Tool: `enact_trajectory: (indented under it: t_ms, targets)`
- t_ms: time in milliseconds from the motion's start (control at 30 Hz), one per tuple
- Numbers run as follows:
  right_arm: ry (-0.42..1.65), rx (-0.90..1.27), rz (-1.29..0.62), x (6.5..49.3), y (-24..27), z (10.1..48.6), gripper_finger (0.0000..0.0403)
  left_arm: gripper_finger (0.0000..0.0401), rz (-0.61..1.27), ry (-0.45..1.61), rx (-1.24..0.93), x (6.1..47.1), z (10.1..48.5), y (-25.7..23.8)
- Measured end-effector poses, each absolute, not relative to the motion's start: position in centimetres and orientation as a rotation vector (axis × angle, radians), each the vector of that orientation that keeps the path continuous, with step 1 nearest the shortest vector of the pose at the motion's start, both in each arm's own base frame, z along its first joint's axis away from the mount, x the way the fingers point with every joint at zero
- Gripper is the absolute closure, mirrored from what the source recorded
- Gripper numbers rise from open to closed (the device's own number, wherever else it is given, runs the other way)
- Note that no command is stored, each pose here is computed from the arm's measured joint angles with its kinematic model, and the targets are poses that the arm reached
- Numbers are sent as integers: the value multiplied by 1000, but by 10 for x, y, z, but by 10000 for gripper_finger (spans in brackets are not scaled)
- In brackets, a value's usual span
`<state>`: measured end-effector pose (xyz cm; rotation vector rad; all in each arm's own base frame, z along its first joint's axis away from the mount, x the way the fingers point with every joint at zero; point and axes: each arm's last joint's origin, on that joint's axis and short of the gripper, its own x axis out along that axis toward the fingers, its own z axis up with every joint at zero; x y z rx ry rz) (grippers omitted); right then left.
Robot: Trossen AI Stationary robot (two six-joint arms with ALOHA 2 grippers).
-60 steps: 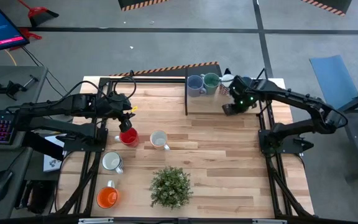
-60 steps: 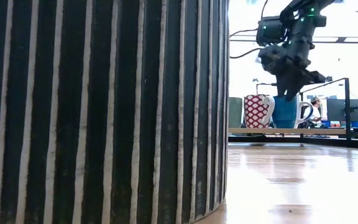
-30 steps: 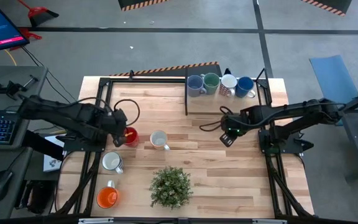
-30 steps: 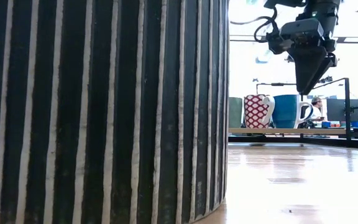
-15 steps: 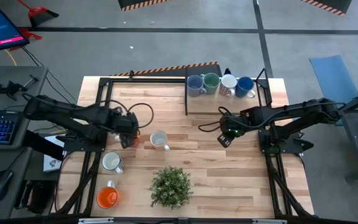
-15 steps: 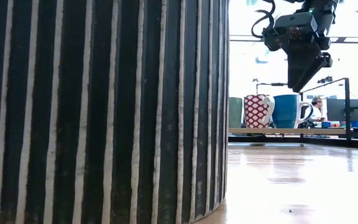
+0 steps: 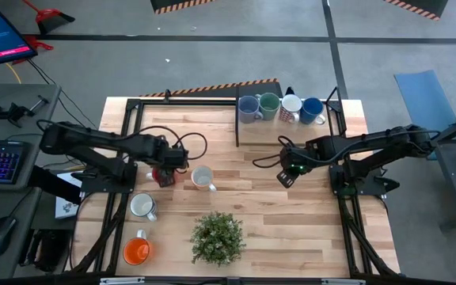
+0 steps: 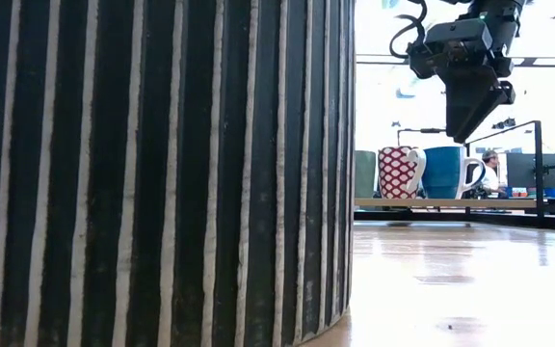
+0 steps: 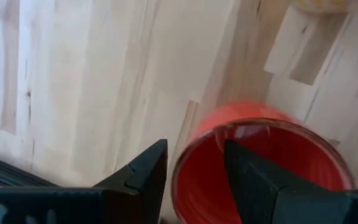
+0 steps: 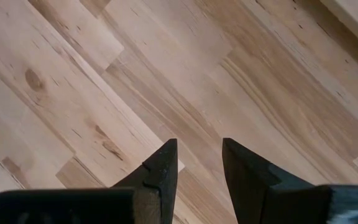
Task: Place coffee mugs
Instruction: Move the red mug to the center of the table
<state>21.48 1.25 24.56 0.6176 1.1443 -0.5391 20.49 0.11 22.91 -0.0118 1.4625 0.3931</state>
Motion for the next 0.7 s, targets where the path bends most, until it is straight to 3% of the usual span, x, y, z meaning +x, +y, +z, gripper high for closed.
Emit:
enact_trajectory:
  t_ms: [333,700]
  targets:
    - [1142,538,-507,213,27,246,297,254,320,1477,-2,207,228,8]
    - [1139,569,-492,211,44,246,297,254,278,1508,-13,200,199,8]
